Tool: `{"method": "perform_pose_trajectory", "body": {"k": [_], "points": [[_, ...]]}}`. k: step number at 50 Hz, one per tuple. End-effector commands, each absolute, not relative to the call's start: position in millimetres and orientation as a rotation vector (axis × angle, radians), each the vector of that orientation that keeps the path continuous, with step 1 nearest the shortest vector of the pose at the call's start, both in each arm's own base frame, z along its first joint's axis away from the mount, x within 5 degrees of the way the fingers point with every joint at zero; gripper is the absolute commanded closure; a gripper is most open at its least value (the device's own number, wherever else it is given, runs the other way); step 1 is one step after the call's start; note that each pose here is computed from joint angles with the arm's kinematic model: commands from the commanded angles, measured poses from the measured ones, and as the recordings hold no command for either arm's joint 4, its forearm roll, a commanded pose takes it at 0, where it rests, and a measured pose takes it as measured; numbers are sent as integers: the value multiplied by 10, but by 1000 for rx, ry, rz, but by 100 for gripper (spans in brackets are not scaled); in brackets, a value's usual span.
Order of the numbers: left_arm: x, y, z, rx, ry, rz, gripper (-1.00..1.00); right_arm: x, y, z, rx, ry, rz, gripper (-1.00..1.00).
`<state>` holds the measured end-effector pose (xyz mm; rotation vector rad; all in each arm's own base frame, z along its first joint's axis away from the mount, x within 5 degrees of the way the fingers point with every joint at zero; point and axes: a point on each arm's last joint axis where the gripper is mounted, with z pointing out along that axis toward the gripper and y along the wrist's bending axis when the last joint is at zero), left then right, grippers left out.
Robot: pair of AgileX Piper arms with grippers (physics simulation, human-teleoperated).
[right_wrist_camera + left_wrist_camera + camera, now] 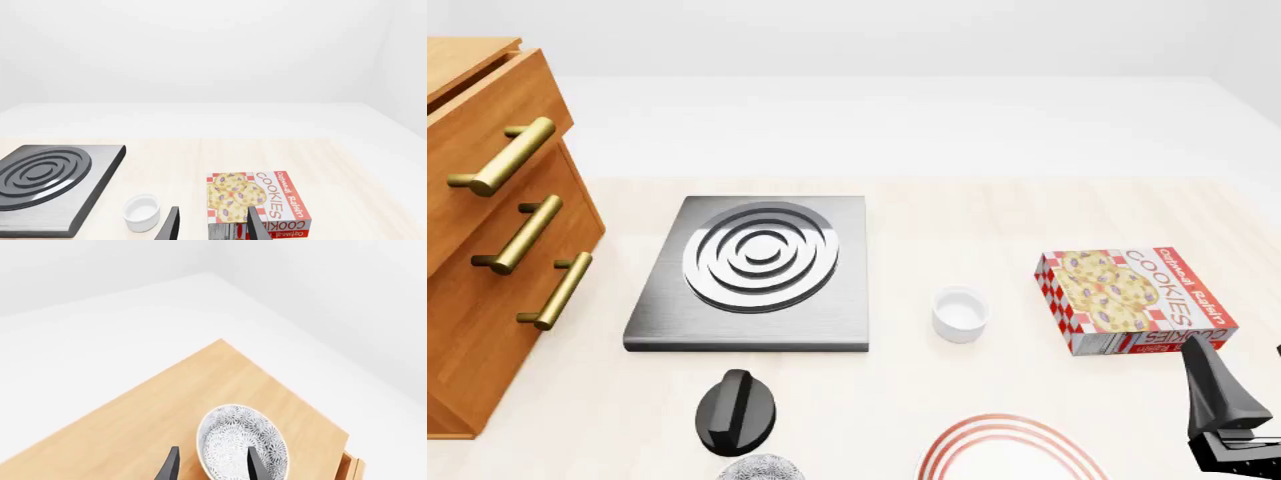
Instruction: Pick the akita bowl on the wooden cabinet and place it on the plate.
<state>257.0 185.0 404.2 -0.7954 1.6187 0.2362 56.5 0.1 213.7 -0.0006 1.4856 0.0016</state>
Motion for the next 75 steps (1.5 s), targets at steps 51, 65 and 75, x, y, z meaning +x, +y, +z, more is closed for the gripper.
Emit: {"method": "perform_pose_trajectory", "body": {"k": [51, 65, 75], "points": [[2199, 1441, 4700, -797, 1456, 120, 100, 565, 1, 2137, -1, 1486, 2, -100], [2159, 1285, 4882, -800, 1411, 33, 100, 565, 1, 2137, 0, 1486, 2, -100], [2136, 1147, 4981, -783, 1399, -28, 100, 565, 1, 2137, -1, 1485, 1, -100]]}}
